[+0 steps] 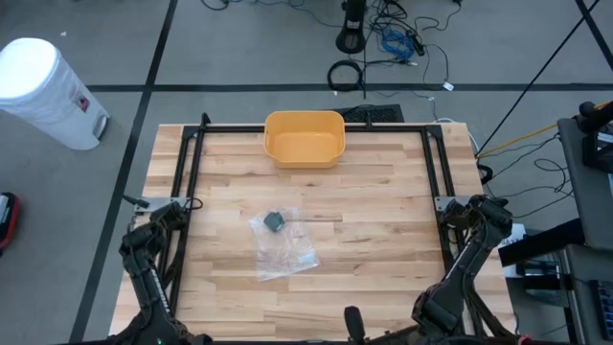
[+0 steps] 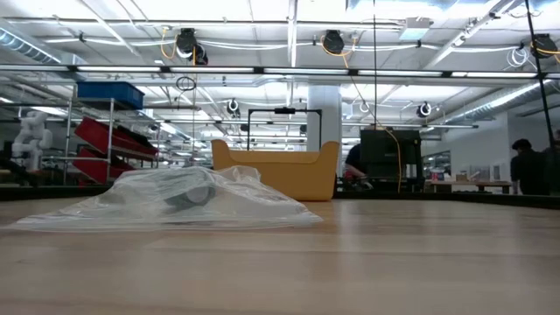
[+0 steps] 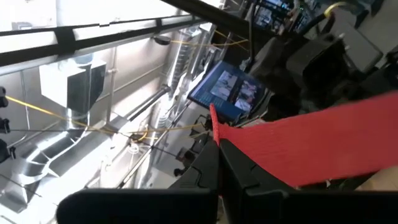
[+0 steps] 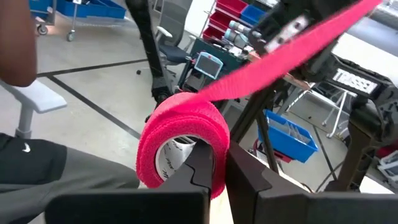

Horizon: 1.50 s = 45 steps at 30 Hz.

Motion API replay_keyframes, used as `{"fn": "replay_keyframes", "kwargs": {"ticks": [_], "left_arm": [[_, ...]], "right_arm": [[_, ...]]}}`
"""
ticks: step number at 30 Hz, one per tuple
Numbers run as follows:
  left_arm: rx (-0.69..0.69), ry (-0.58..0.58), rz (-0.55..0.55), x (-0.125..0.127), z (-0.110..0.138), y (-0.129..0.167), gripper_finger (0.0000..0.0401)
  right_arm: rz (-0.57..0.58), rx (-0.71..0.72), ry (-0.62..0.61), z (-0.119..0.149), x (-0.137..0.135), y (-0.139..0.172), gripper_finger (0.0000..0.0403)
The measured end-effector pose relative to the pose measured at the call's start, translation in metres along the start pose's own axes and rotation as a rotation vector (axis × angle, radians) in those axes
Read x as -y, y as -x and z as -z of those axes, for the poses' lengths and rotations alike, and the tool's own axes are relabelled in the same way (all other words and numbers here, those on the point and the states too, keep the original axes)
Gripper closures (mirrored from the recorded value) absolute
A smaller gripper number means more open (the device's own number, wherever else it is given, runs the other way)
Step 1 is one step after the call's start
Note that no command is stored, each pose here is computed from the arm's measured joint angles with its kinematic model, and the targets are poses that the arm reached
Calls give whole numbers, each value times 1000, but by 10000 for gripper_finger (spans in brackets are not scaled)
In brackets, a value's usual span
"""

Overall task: Roll bandage
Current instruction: Roll the red bandage

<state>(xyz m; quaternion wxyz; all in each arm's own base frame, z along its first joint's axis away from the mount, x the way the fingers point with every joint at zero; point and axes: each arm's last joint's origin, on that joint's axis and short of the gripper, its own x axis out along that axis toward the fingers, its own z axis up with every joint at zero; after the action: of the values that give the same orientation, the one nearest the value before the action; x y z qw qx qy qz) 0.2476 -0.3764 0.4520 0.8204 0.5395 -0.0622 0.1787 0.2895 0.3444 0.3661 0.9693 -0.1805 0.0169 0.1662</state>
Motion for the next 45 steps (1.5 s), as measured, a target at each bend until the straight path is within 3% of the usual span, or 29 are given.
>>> {"fn": "replay_keyframes", "kwargs": {"ticks": [15, 24, 37, 45], "left_arm": [[69, 25, 22, -3, -12, 26, 401], [131, 45, 22, -7, -18, 38, 401], [129, 62, -26, -24, -15, 23, 401], [11, 27, -8, -12, -2, -4, 401]], "right_arm": [[-5, -1, 45, 0, -2, 1, 385], [88, -81, 96, 6, 3, 0, 385], [93, -130, 99, 14, 11, -5, 385], [93, -131, 81, 14, 12, -6, 385]]}}
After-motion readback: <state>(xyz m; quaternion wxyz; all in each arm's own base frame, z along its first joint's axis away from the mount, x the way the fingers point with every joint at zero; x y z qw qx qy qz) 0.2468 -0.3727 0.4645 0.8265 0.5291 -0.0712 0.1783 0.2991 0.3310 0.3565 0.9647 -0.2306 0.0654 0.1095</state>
